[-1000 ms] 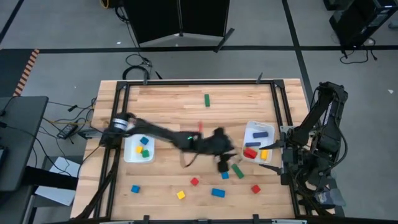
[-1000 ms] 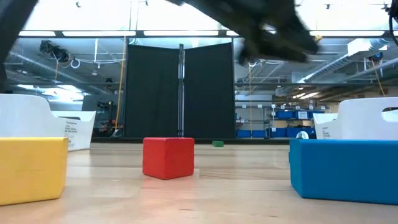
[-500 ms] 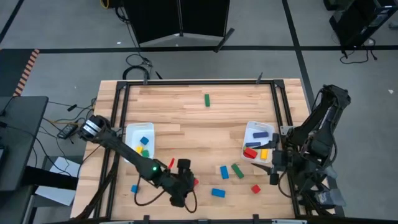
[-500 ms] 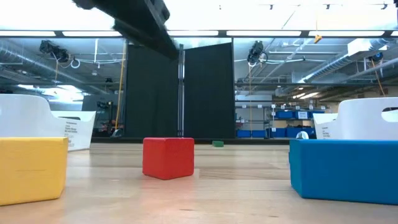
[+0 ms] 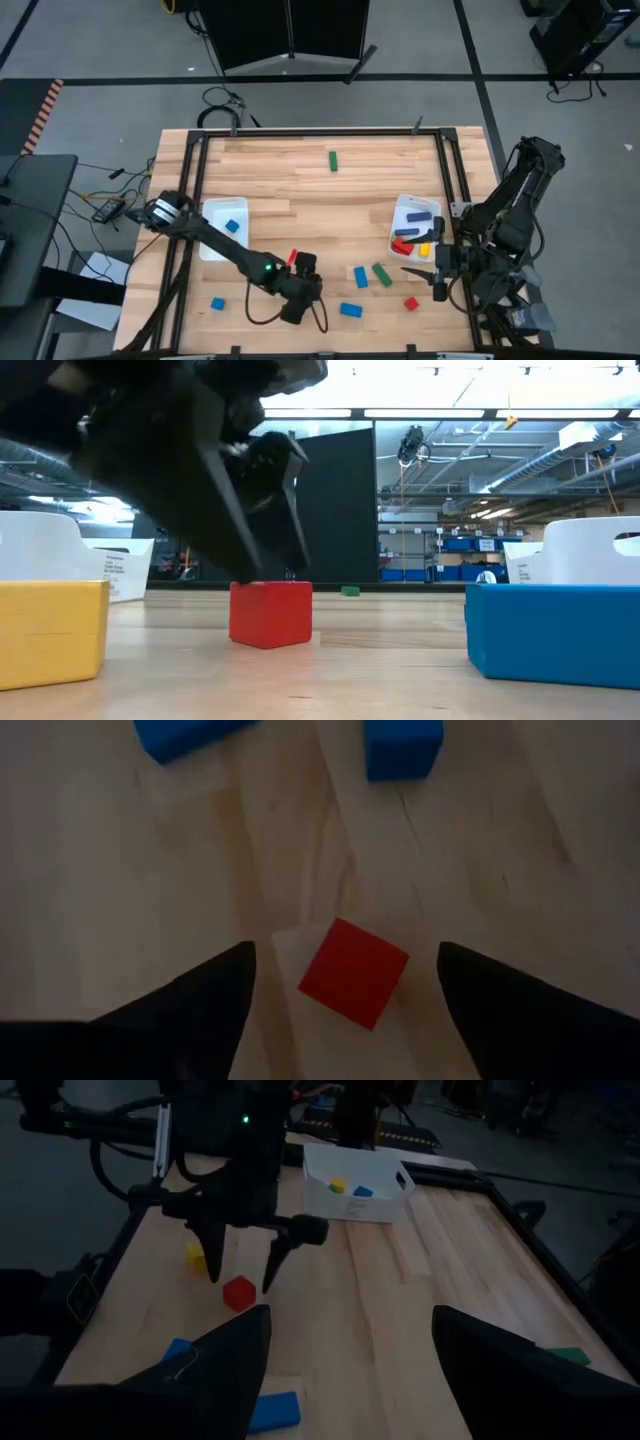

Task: Sort blocks by size
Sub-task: Put the red game piece into the right bin, then put the red game piece into the left bin

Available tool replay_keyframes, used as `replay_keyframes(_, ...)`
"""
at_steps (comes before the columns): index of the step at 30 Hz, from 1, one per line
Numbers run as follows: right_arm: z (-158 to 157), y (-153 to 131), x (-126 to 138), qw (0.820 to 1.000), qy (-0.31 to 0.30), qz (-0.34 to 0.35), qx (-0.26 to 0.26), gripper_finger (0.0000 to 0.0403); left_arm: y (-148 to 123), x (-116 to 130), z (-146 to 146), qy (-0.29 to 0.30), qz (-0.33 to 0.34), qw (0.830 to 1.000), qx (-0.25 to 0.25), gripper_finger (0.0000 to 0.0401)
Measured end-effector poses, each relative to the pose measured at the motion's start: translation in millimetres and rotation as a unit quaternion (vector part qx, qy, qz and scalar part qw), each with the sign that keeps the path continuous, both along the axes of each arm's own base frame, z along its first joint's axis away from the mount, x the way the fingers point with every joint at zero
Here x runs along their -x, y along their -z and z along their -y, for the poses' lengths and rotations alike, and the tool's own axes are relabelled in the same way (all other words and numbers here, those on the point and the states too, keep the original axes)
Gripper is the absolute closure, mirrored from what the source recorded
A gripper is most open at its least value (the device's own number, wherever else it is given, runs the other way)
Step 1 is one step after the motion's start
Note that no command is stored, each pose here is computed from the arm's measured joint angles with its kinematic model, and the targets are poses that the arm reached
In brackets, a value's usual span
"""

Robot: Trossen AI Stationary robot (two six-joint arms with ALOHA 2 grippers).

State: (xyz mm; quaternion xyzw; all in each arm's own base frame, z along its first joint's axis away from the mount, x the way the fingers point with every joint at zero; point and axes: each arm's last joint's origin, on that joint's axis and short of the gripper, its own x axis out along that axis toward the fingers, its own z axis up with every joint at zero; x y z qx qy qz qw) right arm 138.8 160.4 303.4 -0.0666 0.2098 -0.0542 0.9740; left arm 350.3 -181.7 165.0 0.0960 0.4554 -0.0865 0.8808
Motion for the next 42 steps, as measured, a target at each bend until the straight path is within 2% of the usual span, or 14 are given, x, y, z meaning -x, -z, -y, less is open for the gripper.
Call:
replay_keyframes(7, 0.1, -0.1, 0.1, 1.000, 0.000, 0.000, 0.001, 0.0115, 19.6, -6.9, -2.5, 0.021, -0.028, 0.999, 0.018, 0.0134)
replay_keyframes(11, 1.2, 0.1, -0.9, 1.000, 0.003, -0.001, 0.002, 0.0115, 25.0, -9.4, -4.4, 0.016, -0.032, 0.999, 0.019, 0.0191)
replay_keyframes(14, 2.0, 0.1, -1.7, 1.000, 0.005, -0.002, 0.004, 0.0115, 23.8, -10.9, -7.1, 0.010, -0.028, 0.999, 0.020, 0.0261)
replay_keyframes(16, 2.3, 0.2, -2.0, 1.000, 0.006, -0.002, 0.005, 0.0115, 20.0, -9.5, -8.3, 0.009, -0.029, 0.999, 0.019, 0.0263)
replay_keyframes(19, 3.0, 0.3, -2.6, 1.000, 0.007, -0.003, 0.006, 0.0115, 0.5, -2.7, -10.9, 0.008, -0.024, 1.000, 0.015, 0.0263)
replay_keyframes(21, 3.0, 0.3, -2.7, 1.000, 0.008, -0.003, 0.006, 0.0115, -20.0, 7.3, -15.5, -0.014, -0.010, 1.000, 0.000, 0.0263)
replay_keyframes(25, 3.1, 0.4, -2.6, 1.000, 0.009, -0.003, 0.004, 0.0115, -60.2, 51.9, -34.1, -0.106, -0.012, 0.993, -0.040, 0.0263)
replay_keyframes(27, 2.8, 1.5, -4.2, 1.000, 0.012, -0.004, 0.006, 0.0115, -76.5, 84.1, -46.2, -0.172, -0.021, 0.984, -0.036, 0.0263)
replay_keyframes(29, 2.7, 4.7, -8.9, 1.000, 0.020, -0.009, 0.012, 0.0115, -86.2, 114.1, -57.5, -0.248, -0.022, 0.969, -0.007, 0.0263)
replay_keyframes(32, 4.2, 12.7, -21.4, 0.999, 0.038, -0.027, 0.025, 0.0116, -88.1, 153.5, -74.4, -0.362, -0.033, 0.931, 0.045, 0.0263)
replay_keyframes(34, 6.5, 19.9, -32.3, 0.997, 0.043, -0.052, 0.028, 0.0118, -82.9, 172.5, -83.2, -0.417, -0.037, 0.906, 0.065, 0.0263)
replay_keyframes(38, 10.4, 34.4, -52.3, 0.994, 0.045, -0.101, 0.021, 0.0118, -66.2, 195.7, -95.6, -0.479, -0.065, 0.873, 0.063, 0.0263)
replay_keyframes(40, 10.9, 40.1, -58.8, 0.992, 0.039, -0.122, 0.012, 0.0117, -58.3, 201.6, -98.4, -0.491, -0.088, 0.865, 0.054, 0.0262)
replay_keyframes(42, 10.3, 44.4, -62.2, 0.989, 0.027, -0.143, 0.002, 0.0115, -54.3, 203.2, -98.7, -0.491, -0.102, 0.864, 0.053, 0.0229)
